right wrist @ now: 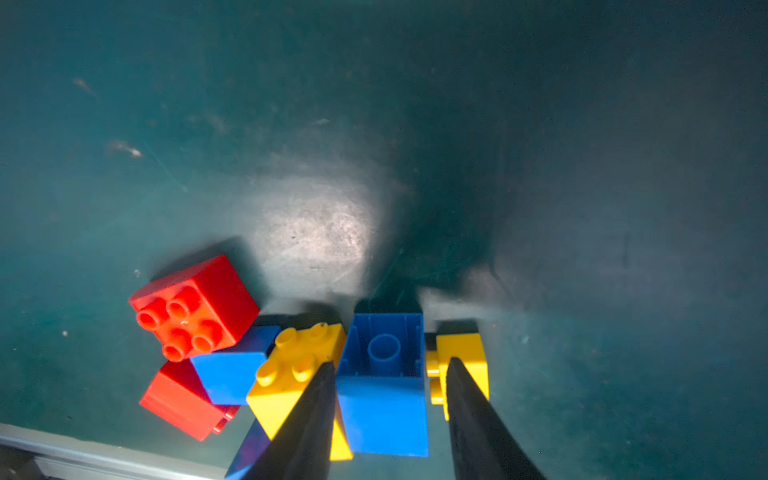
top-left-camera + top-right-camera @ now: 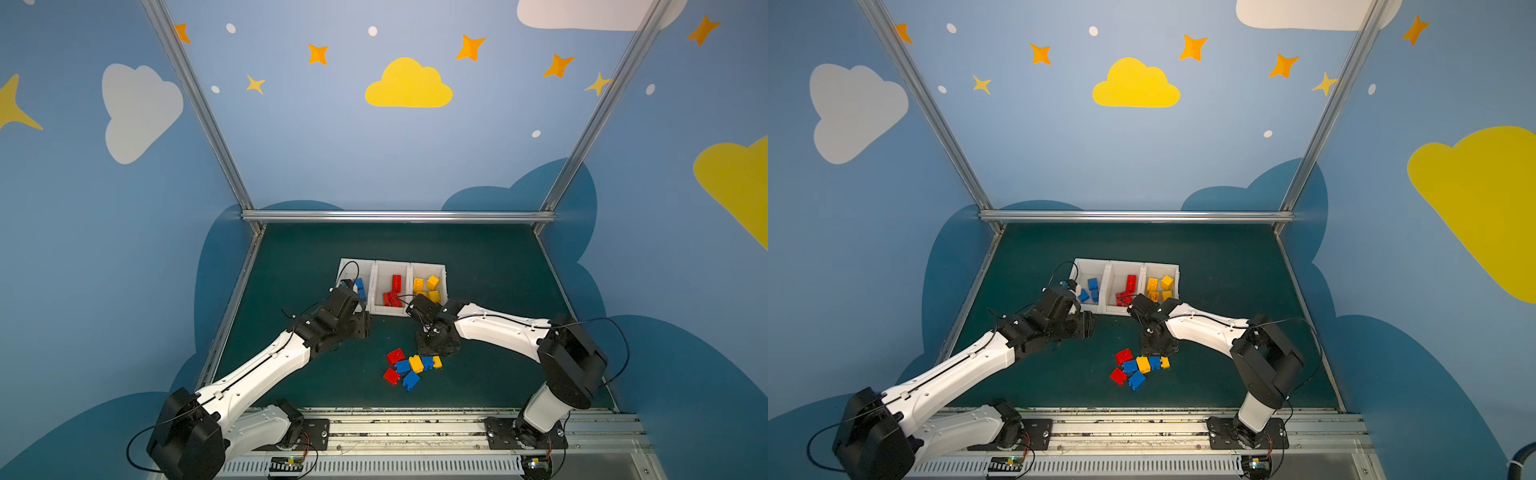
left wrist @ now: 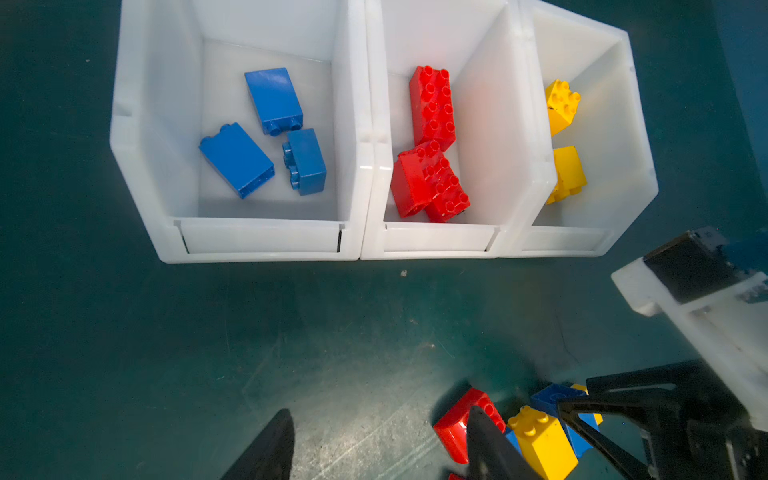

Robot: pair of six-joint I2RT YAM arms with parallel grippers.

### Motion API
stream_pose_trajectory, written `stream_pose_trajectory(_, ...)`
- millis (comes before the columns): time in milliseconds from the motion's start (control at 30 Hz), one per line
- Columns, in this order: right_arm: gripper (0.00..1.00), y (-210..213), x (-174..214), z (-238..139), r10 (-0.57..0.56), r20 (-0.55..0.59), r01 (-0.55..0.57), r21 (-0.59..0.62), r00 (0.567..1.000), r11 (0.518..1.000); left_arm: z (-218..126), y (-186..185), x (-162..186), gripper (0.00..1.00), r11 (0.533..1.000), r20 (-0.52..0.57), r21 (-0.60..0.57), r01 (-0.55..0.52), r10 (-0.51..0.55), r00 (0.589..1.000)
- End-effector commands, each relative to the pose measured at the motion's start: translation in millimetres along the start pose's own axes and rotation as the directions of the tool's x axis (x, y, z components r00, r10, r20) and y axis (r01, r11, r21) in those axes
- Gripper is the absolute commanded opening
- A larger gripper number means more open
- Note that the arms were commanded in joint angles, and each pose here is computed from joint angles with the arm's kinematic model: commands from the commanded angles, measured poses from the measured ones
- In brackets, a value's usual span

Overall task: Sort the legos into containers by color
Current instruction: 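Lower the right gripper onto a blue 2x2 brick and close on it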

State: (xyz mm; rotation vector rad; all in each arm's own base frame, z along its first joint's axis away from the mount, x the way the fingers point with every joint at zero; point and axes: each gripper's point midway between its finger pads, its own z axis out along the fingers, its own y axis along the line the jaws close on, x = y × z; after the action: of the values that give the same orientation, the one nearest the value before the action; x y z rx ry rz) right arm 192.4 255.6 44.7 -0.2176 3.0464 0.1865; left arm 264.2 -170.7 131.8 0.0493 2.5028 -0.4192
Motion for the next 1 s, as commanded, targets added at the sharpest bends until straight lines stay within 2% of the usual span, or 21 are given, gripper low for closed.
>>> stream_pose_trajectory(0, 0.43, -4, 1, 2, 0.009, -0.011, -0.009, 0.010, 1.000, 1.000, 1, 4, 2, 0.66, 1.000, 0.005, -0.010, 0.003, -0.003, 1.000)
stream_pose_trajectory(333, 0.40, -7, 12, 17, 0.004, -0.060, -0.003, 0.029, 0.998, 1.000, 1, 4, 2, 0.66, 1.000, 0.006, -0.010, 0.006, -0.006, 1.000)
stream_pose_trajectory(600, 0.28, -1, 4, 7, -0.019, -0.042, 0.020, 0.021, 0.999, 1.000, -3, 6, 2, 0.66, 1.000, 0.015, -0.013, 0.010, -0.009, 1.000)
stream_pose_trajectory(767, 0.27, 12, -26, -31, -0.083, 0.034, 0.083, -0.001, 0.996, 0.997, -12, 12, 4, 0.66, 1.000, 0.036, -0.020, 0.023, -0.023, 0.999)
stream_pose_trajectory(967, 0.27, 46, -84, -72, -0.153, 0.144, 0.165, -0.078, 0.978, 0.983, -21, 23, 13, 0.67, 0.998, 0.054, -0.032, 0.056, -0.054, 0.997)
